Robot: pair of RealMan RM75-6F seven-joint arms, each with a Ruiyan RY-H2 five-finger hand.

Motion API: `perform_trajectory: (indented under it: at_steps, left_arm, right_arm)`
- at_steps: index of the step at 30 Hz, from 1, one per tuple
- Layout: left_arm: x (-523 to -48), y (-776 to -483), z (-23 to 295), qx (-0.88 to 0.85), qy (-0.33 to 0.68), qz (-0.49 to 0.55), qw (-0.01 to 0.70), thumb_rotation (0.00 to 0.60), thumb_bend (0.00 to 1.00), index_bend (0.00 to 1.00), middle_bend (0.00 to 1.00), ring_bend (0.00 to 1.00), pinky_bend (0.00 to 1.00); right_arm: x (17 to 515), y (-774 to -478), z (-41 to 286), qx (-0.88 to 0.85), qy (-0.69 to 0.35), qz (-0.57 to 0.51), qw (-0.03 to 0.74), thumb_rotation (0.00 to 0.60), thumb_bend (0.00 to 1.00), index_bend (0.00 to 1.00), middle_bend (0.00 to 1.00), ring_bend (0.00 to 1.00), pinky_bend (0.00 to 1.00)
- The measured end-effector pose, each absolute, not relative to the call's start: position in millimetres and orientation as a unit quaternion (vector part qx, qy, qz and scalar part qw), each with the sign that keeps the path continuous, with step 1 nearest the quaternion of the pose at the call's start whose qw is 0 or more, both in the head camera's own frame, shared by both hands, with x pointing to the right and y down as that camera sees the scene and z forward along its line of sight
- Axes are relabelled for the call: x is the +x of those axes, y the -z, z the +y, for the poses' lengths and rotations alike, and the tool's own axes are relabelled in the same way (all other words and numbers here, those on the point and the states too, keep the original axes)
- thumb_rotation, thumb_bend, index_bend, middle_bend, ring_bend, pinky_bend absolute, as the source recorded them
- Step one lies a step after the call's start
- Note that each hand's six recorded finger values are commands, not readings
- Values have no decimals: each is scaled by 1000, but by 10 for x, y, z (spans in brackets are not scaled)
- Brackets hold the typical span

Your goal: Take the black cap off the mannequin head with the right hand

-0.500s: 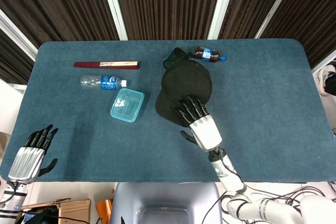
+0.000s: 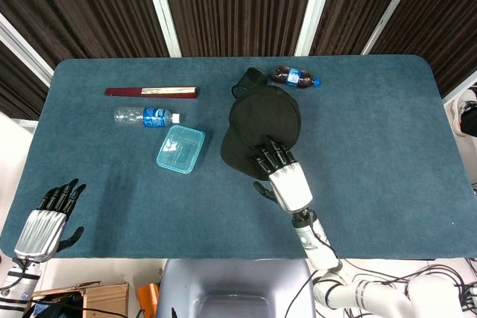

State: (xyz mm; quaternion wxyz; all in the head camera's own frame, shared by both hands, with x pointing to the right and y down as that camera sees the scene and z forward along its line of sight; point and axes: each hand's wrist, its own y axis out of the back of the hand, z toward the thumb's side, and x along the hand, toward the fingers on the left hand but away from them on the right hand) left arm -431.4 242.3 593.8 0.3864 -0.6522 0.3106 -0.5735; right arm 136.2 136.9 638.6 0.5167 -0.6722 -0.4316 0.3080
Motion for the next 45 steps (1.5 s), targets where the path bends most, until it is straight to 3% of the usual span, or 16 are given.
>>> perform_trajectory:
  at_steps: [7,18,35,45]
  left_arm:
    - [-4293,-5952,2438,-656,574,304,385,600,314,0,40,105,142]
    - [-4302,-5929,2452,-654,573,307,386,600,314,0,50,111,142]
    - [-4325,-5888,2463,-653,568,314,389,600,316,0,53,116,142]
    - [-4319,-5884,2469,-656,565,315,389,600,317,0,53,119,142]
  right_arm:
    - [1285,-6371,1312,-661,-290,-453,523,600,157,490,347,165,348]
    - [1249,-6395,1227,-649,-279,-469,530,600,355,582,412,240,440]
    - [1261,-6339,1108,-611,-253,-483,574,600,408,949,651,566,823]
    - [1237,-6214,956,-560,-223,-482,636,600,419,1000,717,636,914]
